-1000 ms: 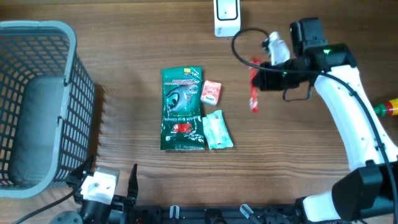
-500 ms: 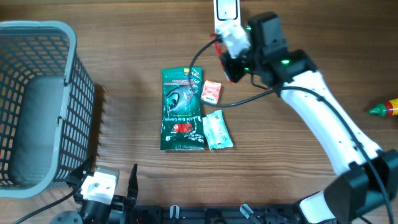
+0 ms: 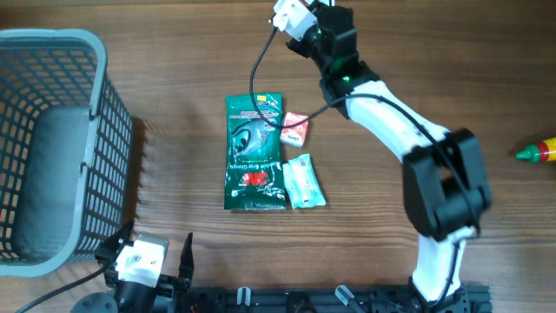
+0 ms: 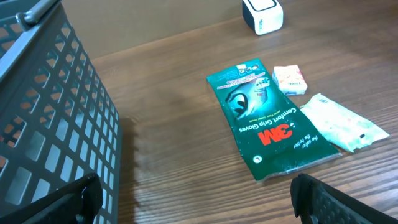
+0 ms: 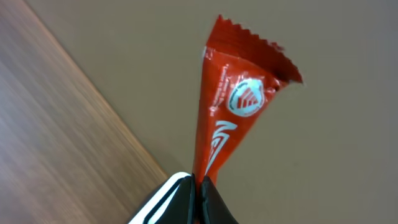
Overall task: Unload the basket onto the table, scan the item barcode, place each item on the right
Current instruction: 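Lift the snack stick and hold it under the white scanner, then carry the snack stick to the right edge and release it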
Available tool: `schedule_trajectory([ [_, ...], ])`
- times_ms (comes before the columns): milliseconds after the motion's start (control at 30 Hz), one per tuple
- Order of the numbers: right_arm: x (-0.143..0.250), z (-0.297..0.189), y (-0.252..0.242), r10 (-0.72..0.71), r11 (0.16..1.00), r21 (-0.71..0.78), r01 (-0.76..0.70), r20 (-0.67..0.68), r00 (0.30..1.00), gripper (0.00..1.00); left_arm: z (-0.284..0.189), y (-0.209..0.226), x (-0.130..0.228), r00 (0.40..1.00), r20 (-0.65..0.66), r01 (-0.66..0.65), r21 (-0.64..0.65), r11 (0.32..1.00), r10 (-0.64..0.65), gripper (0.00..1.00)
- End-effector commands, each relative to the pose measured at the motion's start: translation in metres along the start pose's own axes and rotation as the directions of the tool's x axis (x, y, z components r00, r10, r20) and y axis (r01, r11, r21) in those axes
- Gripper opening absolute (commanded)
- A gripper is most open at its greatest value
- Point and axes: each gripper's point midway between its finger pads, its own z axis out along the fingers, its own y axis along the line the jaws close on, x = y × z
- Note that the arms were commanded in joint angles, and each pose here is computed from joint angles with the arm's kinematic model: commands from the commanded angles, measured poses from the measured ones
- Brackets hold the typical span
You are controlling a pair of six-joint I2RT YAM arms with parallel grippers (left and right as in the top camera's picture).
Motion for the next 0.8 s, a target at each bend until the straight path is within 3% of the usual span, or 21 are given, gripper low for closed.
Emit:
schedule_trajectory([
  [0,0.022,0.037,-0.023,0.002,0.998,0.067,0.001,-0.047,0.999,0.04,-0.001,0.000,0.000,1.000,0.009,-0.007,0.000,1.000,0.007,1.00],
  [167,0.032,0.071,-0.022,0.021,0.999,0.045,-0.017,-0.088,0.996,0.04,-0.001,0.000,0.000,1.000,0.009,-0.007,0.000,1.000,0.007,1.00],
  [467,0.061,0.079,0.002,0.085,0.996,0.001,-0.086,-0.161,0.983,0.04,-0.001,0.000,0.000,1.000,0.009,-0.007,0.000,1.000,0.007,1.00],
  [633,0.057,0.070,-0.027,0.153,0.986,0.100,-0.135,-0.207,0.966,0.04,-0.001,0.000,0.000,1.000,0.009,-0.007,0.000,1.000,0.007,1.00],
  [767,0.065,0.039,-0.085,0.174,0.967,0.233,-0.103,-0.309,0.935,0.04,-0.001,0.000,0.000,1.000,0.009,-0.007,0.000,1.000,0.007,1.00],
])
